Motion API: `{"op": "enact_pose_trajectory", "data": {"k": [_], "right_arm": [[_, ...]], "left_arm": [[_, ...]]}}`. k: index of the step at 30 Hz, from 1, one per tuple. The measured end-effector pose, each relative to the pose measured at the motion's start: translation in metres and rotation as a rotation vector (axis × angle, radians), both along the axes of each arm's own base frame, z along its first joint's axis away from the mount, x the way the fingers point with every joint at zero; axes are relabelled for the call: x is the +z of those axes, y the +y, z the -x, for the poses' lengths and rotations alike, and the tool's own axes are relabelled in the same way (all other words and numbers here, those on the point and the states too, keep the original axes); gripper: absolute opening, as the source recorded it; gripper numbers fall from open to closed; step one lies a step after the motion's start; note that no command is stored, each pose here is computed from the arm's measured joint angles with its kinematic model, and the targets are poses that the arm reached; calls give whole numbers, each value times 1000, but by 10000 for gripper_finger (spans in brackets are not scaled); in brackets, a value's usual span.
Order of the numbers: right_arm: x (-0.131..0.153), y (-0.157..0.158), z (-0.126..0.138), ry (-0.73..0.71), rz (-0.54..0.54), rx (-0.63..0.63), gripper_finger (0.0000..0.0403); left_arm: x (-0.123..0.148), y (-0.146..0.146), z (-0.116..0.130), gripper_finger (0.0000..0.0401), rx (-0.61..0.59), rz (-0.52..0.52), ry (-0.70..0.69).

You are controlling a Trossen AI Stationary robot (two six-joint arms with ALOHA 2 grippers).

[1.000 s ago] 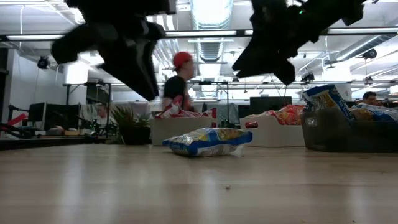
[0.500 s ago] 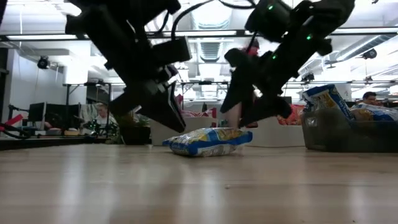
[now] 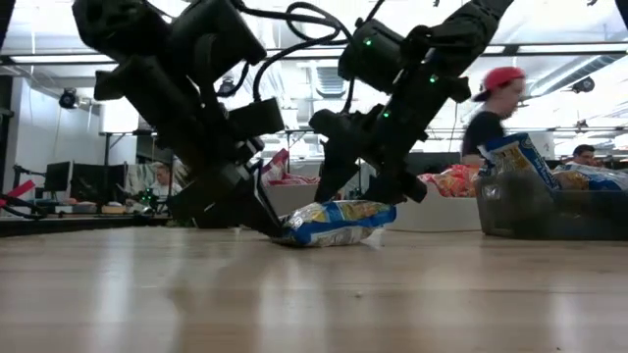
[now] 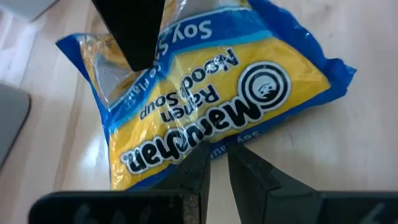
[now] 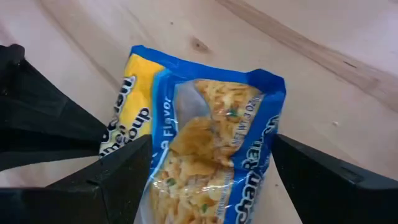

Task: Sort Maruchan noodles
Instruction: Put the blue noodle pack into the black bin

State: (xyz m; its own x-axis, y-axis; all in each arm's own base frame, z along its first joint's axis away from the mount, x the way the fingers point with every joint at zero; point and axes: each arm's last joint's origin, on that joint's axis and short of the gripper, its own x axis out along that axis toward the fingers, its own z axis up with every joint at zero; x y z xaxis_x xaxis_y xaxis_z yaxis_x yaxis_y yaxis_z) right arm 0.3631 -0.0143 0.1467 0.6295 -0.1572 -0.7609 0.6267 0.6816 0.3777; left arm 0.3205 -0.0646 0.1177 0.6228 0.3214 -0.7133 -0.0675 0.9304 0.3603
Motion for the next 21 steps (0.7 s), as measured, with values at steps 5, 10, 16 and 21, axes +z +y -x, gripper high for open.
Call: {"op": "enact_pose_trajectory", "data": {"k": [5, 10, 16, 21], "right_arm": [[-7, -4, -6, 17, -13, 2, 317], [-13, -3, -12, -20, -55, 40, 308], [-9, -1, -18, -105, -88, 117, 259], [-7, -2, -18, -112, -85, 134, 190]], "left_arm": [[-6, 3, 4, 40, 20, 19, -29], [-9, 6, 6, 40, 28, 23, -45], [-9, 8, 6, 40, 34, 26, -49], [-9, 8, 6, 40, 35, 26, -50]]}}
